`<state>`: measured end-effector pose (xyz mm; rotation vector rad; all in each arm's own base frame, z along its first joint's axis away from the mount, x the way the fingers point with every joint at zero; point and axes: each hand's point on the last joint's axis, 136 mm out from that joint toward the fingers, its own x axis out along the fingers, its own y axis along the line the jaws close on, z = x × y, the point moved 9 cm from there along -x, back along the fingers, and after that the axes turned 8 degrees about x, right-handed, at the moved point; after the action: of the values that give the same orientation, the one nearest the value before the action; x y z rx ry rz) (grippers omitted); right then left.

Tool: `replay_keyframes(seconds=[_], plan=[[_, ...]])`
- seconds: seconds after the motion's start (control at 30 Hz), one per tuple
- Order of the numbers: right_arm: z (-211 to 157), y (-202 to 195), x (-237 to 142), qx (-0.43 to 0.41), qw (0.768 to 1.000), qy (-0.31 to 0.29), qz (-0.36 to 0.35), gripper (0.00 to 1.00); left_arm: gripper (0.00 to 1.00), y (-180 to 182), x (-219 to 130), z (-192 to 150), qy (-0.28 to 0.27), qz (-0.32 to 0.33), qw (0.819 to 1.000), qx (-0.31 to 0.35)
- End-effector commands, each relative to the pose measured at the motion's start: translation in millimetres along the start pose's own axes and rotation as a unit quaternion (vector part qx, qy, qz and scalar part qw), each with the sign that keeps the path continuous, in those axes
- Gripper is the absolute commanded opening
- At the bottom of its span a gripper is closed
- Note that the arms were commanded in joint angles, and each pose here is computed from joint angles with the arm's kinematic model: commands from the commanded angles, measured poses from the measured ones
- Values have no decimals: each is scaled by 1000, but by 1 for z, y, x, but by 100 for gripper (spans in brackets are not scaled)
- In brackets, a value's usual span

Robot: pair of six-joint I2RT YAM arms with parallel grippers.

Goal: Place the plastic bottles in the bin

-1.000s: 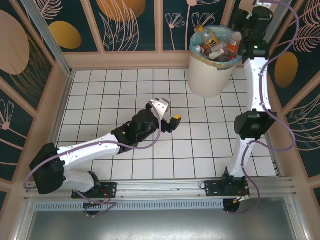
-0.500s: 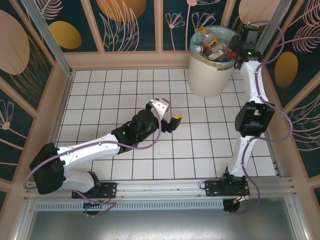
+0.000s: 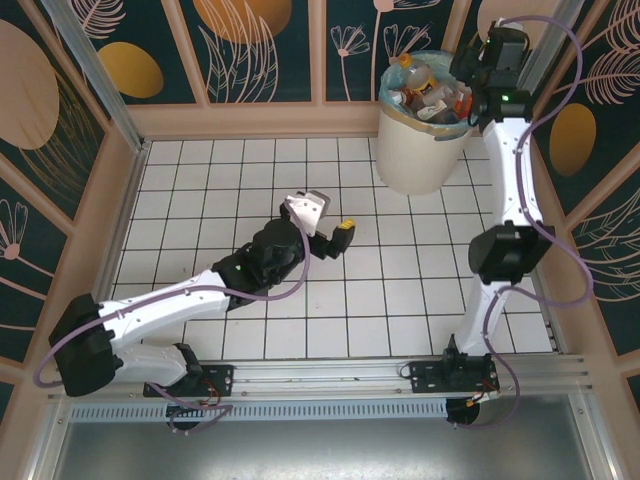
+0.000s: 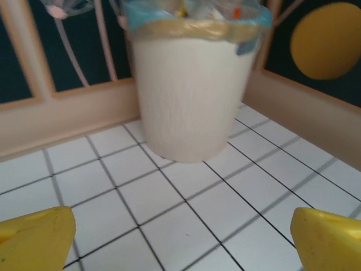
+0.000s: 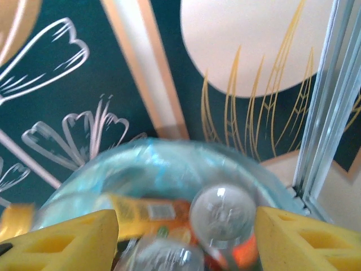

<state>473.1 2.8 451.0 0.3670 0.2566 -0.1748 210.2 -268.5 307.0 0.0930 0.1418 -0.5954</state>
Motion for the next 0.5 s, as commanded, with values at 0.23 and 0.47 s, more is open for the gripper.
replay_keyframes(seconds=[0.23,0.47], plan=[[-130,-64,-164,35,996,-87,8,65,98,132,-56,-24,-73,298,950,-63],[-267,-127,-163,-68,990,-126,8,72,98,210,-97,-107,-55,490,867,-74]])
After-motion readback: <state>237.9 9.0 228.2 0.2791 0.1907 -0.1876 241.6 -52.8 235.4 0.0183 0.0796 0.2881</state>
